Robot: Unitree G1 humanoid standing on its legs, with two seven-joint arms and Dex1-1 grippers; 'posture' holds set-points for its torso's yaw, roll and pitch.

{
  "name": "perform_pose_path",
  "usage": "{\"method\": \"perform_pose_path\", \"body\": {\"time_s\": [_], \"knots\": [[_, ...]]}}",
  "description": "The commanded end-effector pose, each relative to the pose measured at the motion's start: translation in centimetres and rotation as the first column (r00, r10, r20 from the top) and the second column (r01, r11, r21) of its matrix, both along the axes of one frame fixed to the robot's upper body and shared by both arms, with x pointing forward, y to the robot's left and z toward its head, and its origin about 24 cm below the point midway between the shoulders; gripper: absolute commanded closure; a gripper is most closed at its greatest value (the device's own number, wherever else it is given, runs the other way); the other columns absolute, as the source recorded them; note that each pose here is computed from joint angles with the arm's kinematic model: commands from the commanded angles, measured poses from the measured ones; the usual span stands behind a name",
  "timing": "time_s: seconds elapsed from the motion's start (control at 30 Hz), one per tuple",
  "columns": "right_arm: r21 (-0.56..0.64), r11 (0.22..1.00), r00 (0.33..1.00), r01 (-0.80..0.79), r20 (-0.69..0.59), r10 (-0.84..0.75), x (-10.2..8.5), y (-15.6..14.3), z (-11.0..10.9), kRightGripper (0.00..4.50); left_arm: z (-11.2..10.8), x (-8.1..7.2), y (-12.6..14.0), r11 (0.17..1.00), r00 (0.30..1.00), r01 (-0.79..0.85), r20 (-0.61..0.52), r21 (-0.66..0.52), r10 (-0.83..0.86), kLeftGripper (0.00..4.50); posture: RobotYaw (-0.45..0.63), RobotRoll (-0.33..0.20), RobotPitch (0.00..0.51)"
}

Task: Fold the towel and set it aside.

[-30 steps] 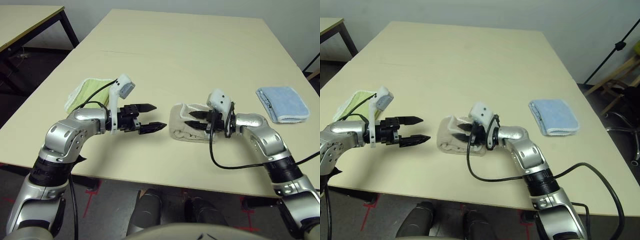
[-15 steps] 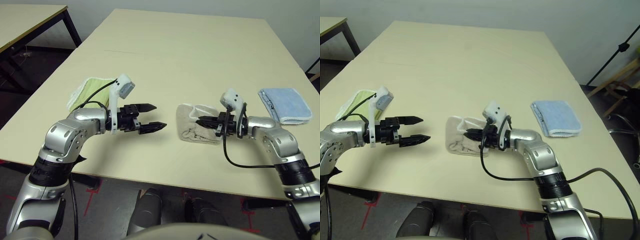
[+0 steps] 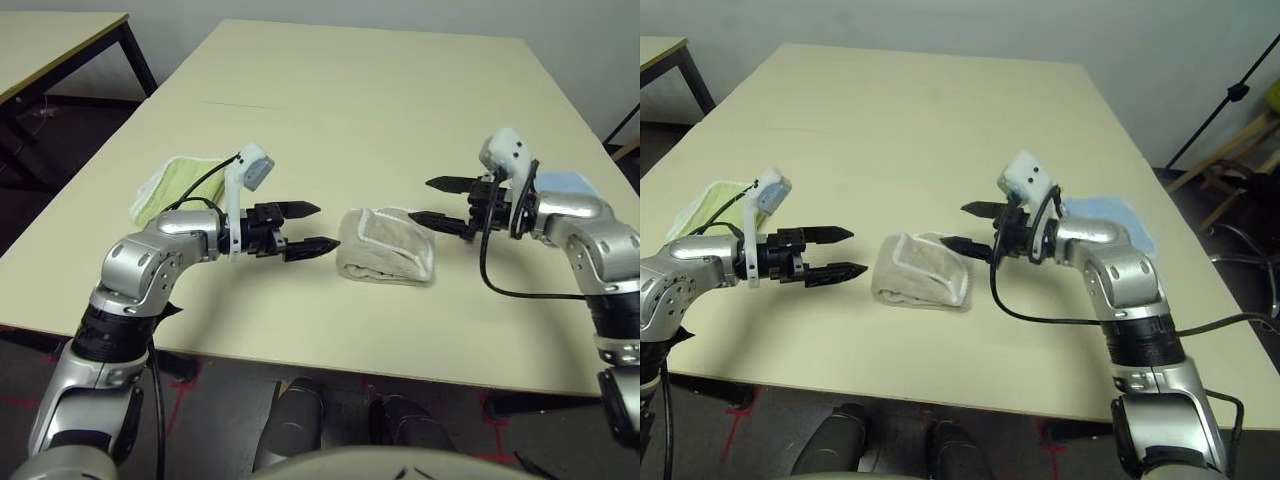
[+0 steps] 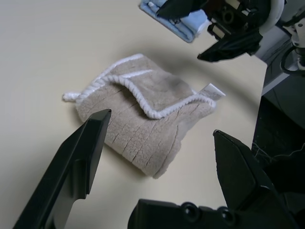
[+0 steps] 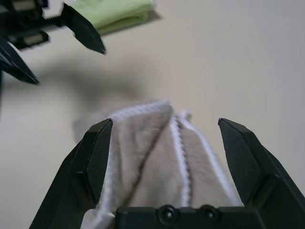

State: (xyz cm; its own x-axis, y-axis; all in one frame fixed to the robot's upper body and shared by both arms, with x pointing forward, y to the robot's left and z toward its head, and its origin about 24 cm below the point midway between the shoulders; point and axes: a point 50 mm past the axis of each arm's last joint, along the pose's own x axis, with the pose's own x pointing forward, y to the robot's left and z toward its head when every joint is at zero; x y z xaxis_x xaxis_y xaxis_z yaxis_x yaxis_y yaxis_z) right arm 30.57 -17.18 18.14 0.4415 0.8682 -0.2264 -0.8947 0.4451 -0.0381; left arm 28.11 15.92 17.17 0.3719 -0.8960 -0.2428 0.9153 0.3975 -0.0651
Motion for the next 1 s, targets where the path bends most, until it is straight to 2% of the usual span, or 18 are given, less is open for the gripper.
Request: {"method": "perform_pose_path", "body": {"time_s": [0.03, 0.07, 0.17, 0.5, 0.53, 0.57, 0.8, 0.9, 1.0], "knots": [[0.015, 0.999, 0.999, -0.037, -0.029, 0.037, -0.5, 0.4, 0.4, 0.05, -0.1, 0.1, 0.0, 1.000, 1.000, -0.006, -0.013, -0.008, 0.006, 0.00, 0.22, 0.000, 0.108], [0.022, 0.999, 0.998, -0.049, -0.039, 0.049, -0.6, 0.5, 0.4, 0.05, -0.1, 0.1, 0.1, 1.000, 1.000, -0.007, -0.027, -0.018, 0.006, 0.00, 0.22, 0.000, 0.108], [0.051, 0.995, 0.993, -0.086, -0.076, 0.090, -1.1, 1.1, 0.2, 0.67, 0.0, -0.1, 0.4, 0.999, 0.998, 0.010, -0.056, -0.034, -0.012, 0.60, 0.23, 0.000, 0.111], [0.030, 0.983, 0.969, -0.183, -0.160, 0.185, -2.0, 3.1, -1.2, 4.38, -0.3, -0.2, 0.8, 1.000, 0.997, 0.016, -0.075, 0.004, -0.016, 4.00, 0.23, 0.000, 0.114], [0.014, 0.982, 0.968, -0.188, -0.166, 0.187, -2.0, 3.4, -1.5, 4.50, -0.4, -0.2, 0.8, 1.000, 0.997, 0.016, -0.076, 0.005, -0.016, 4.34, 0.23, 0.000, 0.115], [0.003, 0.982, 0.968, -0.189, -0.168, 0.187, -2.0, 3.6, -1.7, 4.50, -0.4, -0.2, 0.8, 1.000, 0.997, 0.016, -0.077, 0.006, -0.015, 4.49, 0.23, 0.000, 0.115], [-0.070, 0.979, 0.970, -0.193, -0.164, 0.179, -1.6, 5.2, -3.4, 4.50, -0.4, 0.0, 0.3, 1.000, 0.998, 0.014, -0.069, -0.002, -0.014, 4.49, 0.24, 0.000, 0.117], [-0.128, 0.980, 0.979, -0.153, -0.157, 0.132, -1.0, 5.0, -4.7, 4.50, -0.7, 0.4, -0.7, 1.000, 0.999, 0.014, -0.048, -0.003, -0.015, 4.49, 0.24, 0.000, 0.117], [-0.130, 0.984, 0.984, -0.123, -0.148, 0.103, -0.5, 4.7, -5.1, 4.50, -1.4, 1.1, -2.0, 0.999, 0.999, 0.033, -0.037, 0.012, -0.033, 4.49, 0.24, 0.000, 0.117]]}}
